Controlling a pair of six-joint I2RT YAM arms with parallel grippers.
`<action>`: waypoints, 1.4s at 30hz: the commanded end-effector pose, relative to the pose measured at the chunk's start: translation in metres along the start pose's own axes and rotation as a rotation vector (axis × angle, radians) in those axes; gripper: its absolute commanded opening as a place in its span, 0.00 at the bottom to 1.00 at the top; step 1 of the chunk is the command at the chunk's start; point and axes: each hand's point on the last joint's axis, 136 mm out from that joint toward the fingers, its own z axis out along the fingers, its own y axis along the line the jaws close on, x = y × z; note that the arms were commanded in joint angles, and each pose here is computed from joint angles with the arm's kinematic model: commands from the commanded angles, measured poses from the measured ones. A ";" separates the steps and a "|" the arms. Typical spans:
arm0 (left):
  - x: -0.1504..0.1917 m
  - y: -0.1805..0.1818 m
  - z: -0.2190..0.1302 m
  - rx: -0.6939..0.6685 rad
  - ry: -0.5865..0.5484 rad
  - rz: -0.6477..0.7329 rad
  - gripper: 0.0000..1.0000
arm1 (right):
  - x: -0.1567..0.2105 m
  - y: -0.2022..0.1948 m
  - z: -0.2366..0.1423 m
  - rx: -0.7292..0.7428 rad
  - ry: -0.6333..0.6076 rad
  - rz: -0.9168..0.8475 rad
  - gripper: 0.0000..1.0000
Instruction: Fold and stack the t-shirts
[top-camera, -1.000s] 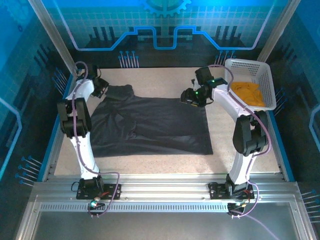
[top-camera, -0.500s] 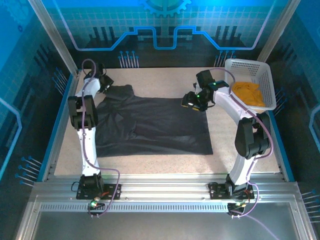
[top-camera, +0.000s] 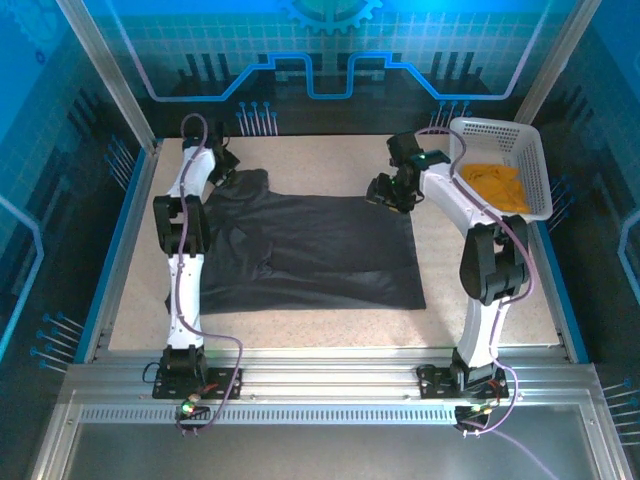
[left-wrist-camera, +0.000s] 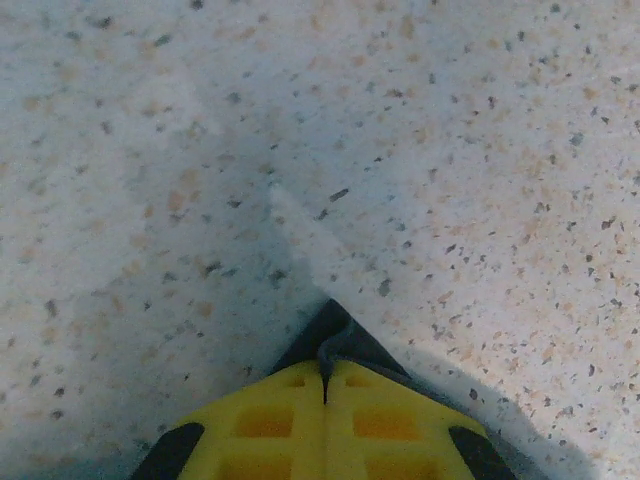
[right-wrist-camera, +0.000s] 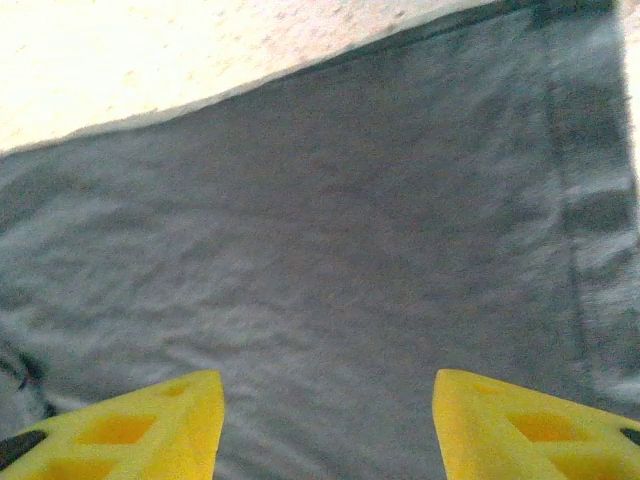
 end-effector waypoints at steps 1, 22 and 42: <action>0.005 0.022 -0.015 -0.070 0.032 -0.043 0.00 | -0.016 -0.036 0.009 0.208 -0.043 0.089 0.57; 0.010 -0.053 -0.115 0.306 -0.048 0.060 0.00 | -0.067 -0.092 0.104 0.321 0.064 0.098 0.39; 0.041 -0.047 -0.142 0.329 -0.001 0.076 0.00 | -0.073 -0.103 0.129 0.325 0.097 0.004 0.29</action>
